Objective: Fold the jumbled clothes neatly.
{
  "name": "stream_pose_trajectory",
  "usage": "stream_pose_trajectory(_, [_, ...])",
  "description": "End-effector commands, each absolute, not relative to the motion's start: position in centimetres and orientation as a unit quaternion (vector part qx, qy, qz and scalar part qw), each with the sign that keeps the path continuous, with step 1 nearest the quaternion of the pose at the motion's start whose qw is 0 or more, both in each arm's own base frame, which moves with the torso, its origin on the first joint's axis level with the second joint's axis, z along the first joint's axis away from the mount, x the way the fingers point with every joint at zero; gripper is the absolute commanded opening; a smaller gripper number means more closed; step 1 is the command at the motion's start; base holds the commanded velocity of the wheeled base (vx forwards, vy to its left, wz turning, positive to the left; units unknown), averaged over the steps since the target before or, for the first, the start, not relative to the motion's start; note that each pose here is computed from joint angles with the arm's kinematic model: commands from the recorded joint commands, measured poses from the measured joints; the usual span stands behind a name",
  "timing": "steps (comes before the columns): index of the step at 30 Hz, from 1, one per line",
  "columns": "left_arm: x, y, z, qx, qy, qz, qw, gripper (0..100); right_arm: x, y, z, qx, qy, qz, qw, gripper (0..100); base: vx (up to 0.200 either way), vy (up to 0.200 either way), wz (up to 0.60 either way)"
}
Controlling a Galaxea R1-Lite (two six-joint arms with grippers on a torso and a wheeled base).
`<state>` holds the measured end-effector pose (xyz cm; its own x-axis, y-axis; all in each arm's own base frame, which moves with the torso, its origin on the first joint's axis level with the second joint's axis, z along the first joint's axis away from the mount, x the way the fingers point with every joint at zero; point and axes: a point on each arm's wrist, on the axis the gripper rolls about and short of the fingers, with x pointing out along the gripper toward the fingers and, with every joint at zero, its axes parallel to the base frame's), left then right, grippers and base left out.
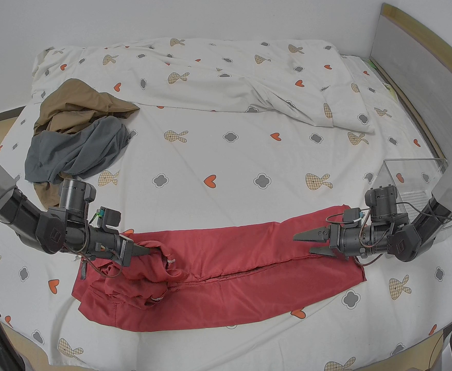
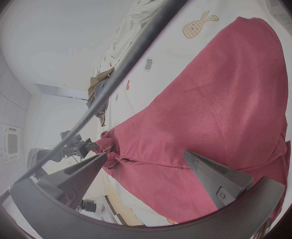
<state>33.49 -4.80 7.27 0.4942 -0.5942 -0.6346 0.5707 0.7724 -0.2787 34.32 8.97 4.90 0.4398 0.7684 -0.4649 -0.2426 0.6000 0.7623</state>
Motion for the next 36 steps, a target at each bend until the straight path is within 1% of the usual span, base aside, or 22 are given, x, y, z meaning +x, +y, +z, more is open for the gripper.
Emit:
stream_pose_trajectory(1, [34.3, -4.7, 5.4, -0.023, 0.392, -0.332, 0.858, 0, 34.3, 9.0, 4.9, 0.312, 0.422, 0.321, 0.789, 100, 0.000, 0.000, 0.00])
stream_pose_trajectory(4, [34.9, -4.4, 5.2, -0.023, 0.389, -0.329, 0.860, 0, 34.3, 8.9, 4.9, 0.312, 0.422, 0.320, 0.789, 100, 0.000, 0.000, 0.00])
stream_pose_trajectory(5, [34.9, -4.4, 5.3, -0.023, 0.388, -0.329, 0.861, 100, 34.3, 8.9, 4.9, 0.312, 0.422, 0.320, 0.789, 100, 0.000, 0.000, 0.00])
stream_pose_trajectory(10, [34.7, -4.4, 6.2, -0.023, 0.381, -0.328, 0.864, 100, 34.3, 8.9, 4.9, 0.312, 0.422, 0.320, 0.789, 100, 0.000, 0.000, 0.00])
stream_pose_trajectory(18, [32.5, -3.5, 10.8, -0.024, 0.329, -0.318, 0.889, 100, 34.3, 8.9, 4.9, 0.312, 0.422, 0.320, 0.789, 100, 0.000, 0.000, 0.00])
stream_pose_trajectory(21, [31.9, -3.6, 13.0, -0.042, 0.308, -0.312, 0.898, 100, 34.3, 9.0, 4.9, 0.312, 0.422, 0.321, 0.789, 100, 0.000, 0.000, 0.00])
stream_pose_trajectory(23, [31.8, -3.8, 13.5, -0.055, 0.305, -0.311, 0.898, 100, 34.3, 9.0, 4.9, 0.312, 0.422, 0.321, 0.789, 100, 0.000, 0.000, 0.00])
stream_pose_trajectory(25, [32.0, -5.0, 13.7, -0.094, 0.316, -0.322, 0.887, 100, 34.3, 9.0, 4.9, 0.312, 0.422, 0.321, 0.788, 100, 0.000, 0.000, 0.00])
stream_pose_trajectory(27, [32.5, -5.8, 12.5, -0.115, 0.339, -0.336, 0.871, 100, 34.3, 9.0, 4.9, 0.312, 0.422, 0.321, 0.789, 100, 0.000, 0.000, 0.00])
stream_pose_trajectory(29, [32.7, -6.0, 11.8, -0.122, 0.349, -0.341, 0.864, 100, 34.3, 9.0, 4.9, 0.312, 0.422, 0.321, 0.789, 100, 0.000, 0.000, 0.00])
stream_pose_trajectory(30, [33.0, -6.3, 10.4, -0.130, 0.370, -0.350, 0.851, 100, 34.3, 8.9, 4.9, 0.312, 0.422, 0.320, 0.789, 100, 0.000, 0.000, 0.00])
stream_pose_trajectory(32, [33.1, -6.5, 10.1, -0.132, 0.374, -0.352, 0.848, 100, 34.3, 8.9, 4.9, 0.312, 0.422, 0.320, 0.789, 100, 0.000, 0.000, 0.00])
stream_pose_trajectory(33, [33.3, -6.9, 8.2, -0.137, 0.402, -0.352, 0.834, 100, 34.3, 8.9, 4.9, 0.312, 0.422, 0.320, 0.789, 100, 0.000, 0.000, 0.00])
stream_pose_trajectory(36, [33.4, -7.0, 6.4, -0.141, 0.427, -0.346, 0.823, 100, 34.3, 8.9, 5.3, 0.312, 0.417, 0.321, 0.791, 100, 0.000, 0.000, 0.00])
